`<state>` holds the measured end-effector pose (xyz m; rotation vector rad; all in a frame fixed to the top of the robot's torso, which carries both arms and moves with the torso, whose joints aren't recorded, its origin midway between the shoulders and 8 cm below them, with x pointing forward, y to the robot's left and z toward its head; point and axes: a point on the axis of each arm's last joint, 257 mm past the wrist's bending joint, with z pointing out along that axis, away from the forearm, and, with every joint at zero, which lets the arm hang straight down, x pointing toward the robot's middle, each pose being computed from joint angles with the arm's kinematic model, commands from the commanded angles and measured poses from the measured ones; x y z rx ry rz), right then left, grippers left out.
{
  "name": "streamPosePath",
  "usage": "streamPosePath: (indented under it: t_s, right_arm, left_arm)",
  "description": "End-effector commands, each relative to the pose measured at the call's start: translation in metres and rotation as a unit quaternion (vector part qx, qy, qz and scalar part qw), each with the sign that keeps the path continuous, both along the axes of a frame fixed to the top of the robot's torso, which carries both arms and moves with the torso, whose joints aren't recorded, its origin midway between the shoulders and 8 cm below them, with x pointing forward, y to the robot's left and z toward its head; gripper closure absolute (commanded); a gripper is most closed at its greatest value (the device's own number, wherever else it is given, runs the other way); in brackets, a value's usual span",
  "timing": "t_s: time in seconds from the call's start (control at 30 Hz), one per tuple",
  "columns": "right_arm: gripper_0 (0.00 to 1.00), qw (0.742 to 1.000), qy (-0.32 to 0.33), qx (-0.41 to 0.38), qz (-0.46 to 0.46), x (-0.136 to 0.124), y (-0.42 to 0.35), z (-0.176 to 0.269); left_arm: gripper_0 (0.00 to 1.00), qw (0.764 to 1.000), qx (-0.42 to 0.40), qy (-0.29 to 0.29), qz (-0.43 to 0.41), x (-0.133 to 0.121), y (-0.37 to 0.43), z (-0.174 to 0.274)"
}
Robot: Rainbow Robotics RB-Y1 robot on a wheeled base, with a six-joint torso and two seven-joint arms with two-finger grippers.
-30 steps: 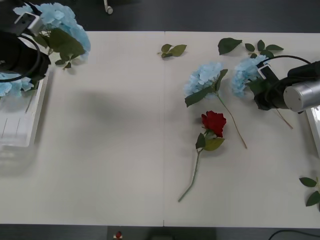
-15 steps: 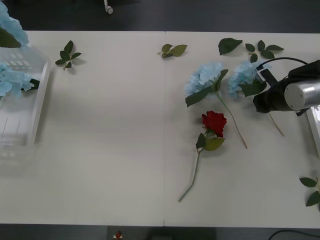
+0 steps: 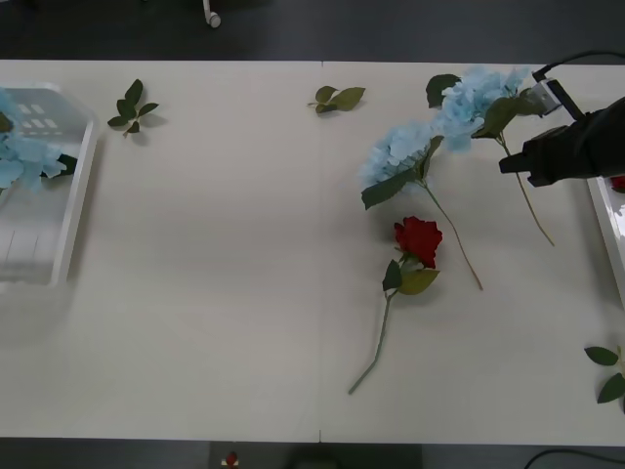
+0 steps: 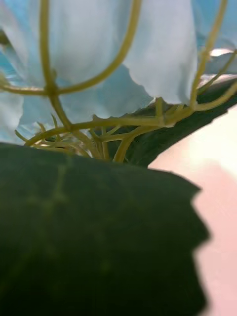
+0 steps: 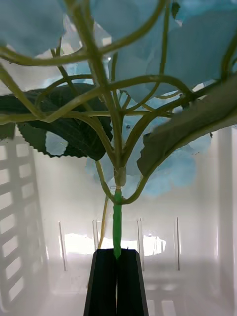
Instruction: Put the red flowers into the right box and the blue flowers into the left box
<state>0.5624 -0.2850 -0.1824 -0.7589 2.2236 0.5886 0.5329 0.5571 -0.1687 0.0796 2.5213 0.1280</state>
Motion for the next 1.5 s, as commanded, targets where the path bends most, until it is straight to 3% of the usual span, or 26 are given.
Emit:
streamPosePath:
  t_s: [0.03,0.4,0.47,0.5,0.6,0.77,1.2,1.5]
  right_arm:
    - [1.00,0.997,-0.042,0.038,0.048,0.000,0.021,0.048]
    - [1.00,0.957,-0.109,0.201,0.177,-0.026,0.130,0.118]
    - [1.00,0.947,-0.116,0.231,0.189,-0.028,0.154,0.126]
    - [1.00,0.942,-0.118,0.248,0.196,-0.029,0.167,0.131]
    - [1.00,0.928,-0.124,0.284,0.207,-0.032,0.194,0.140]
    - [1.00,0.902,-0.128,0.347,0.221,-0.040,0.247,0.154]
    - [1.00,0.869,-0.116,0.425,0.228,-0.054,0.357,0.173]
    - [1.00,0.852,-0.101,0.466,0.215,-0.061,0.409,0.193]
  left_arm:
    - [1.00,1.000,0.006,-0.022,0.000,0.020,-0.007,-0.008]
    - [0.99,0.999,0.032,-0.036,0.010,0.031,-0.002,-0.047]
    - [0.60,0.999,0.032,-0.036,0.010,0.031,-0.002,-0.047]
    - [0.36,0.999,0.032,-0.037,0.011,0.031,-0.002,-0.047]
    - [0.00,0.999,0.030,-0.041,0.012,0.032,0.000,-0.043]
    - [0.00,0.998,0.017,-0.051,0.012,0.033,0.000,-0.022]
    - [0.00,0.998,0.022,-0.060,-0.024,0.012,0.005,0.077]
    - [0.00,0.983,-0.034,-0.072,-0.163,-0.005,-0.058,0.110]
